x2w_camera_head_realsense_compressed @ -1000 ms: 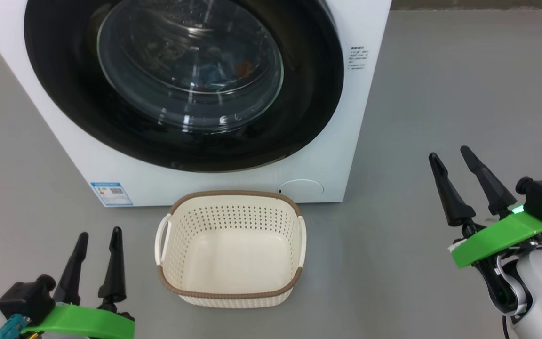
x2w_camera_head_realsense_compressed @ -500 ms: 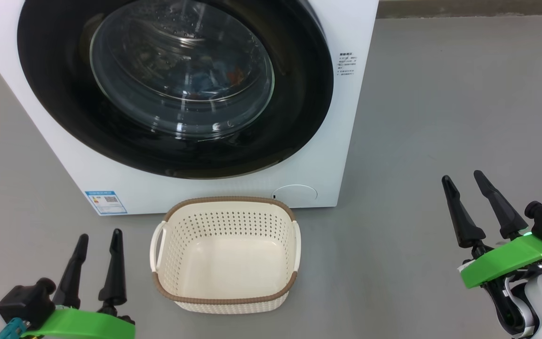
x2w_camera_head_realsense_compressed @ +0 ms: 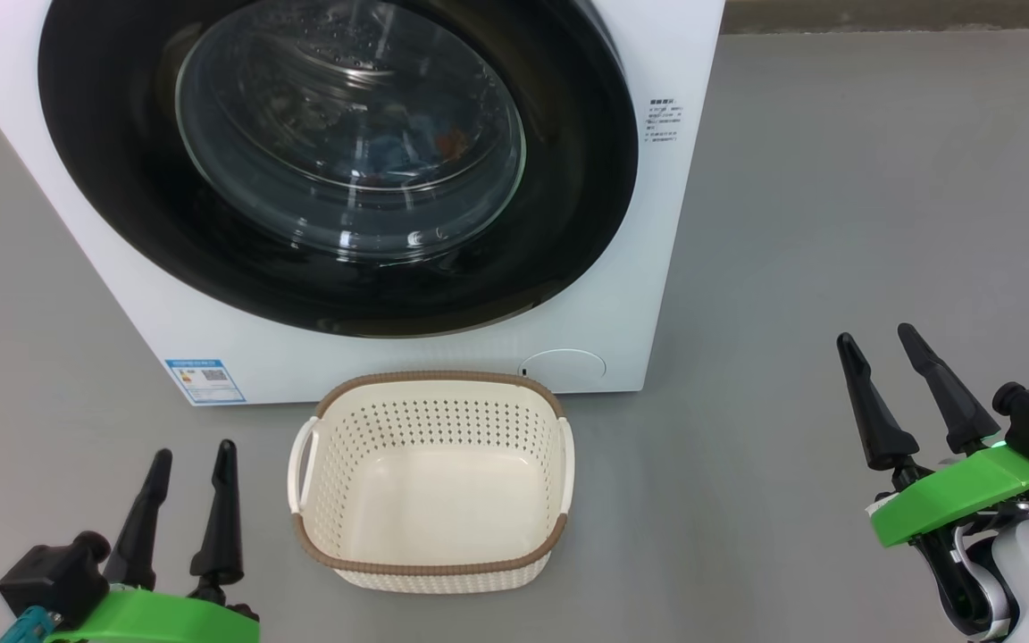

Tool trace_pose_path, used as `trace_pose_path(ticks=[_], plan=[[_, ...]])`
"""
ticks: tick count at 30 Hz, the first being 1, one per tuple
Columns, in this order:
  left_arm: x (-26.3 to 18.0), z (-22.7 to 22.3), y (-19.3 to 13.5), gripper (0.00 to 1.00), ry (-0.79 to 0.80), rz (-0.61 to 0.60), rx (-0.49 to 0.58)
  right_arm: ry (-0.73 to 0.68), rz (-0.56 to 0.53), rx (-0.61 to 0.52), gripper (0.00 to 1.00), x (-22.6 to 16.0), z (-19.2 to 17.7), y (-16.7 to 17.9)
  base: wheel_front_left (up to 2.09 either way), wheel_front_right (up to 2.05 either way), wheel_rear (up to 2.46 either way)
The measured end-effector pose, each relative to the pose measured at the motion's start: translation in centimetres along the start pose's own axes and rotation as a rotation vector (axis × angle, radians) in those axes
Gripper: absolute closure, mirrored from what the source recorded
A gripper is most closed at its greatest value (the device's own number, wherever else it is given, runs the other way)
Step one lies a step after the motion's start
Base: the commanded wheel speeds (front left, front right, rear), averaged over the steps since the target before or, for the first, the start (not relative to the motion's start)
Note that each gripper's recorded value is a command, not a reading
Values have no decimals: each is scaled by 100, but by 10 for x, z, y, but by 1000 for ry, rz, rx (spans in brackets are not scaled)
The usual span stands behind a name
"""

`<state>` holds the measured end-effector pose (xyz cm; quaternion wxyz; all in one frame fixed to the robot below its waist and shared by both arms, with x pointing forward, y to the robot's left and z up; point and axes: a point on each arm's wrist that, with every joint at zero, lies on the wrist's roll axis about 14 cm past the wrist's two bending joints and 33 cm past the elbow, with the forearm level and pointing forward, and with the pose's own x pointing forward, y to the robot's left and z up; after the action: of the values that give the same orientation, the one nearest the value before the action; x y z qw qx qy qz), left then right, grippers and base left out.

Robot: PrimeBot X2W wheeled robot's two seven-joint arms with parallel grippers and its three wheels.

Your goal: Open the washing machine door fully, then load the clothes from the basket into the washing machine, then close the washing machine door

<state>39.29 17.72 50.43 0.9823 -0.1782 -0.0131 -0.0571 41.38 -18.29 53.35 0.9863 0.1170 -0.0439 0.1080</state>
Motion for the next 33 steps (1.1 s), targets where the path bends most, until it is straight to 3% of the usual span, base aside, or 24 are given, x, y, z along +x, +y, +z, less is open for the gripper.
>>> trace_pose_path(ticks=[33], plan=[[1,0,-1,0,6,-6,8,30,-10,-3,0,-5,-11,-1,0,0,0]])
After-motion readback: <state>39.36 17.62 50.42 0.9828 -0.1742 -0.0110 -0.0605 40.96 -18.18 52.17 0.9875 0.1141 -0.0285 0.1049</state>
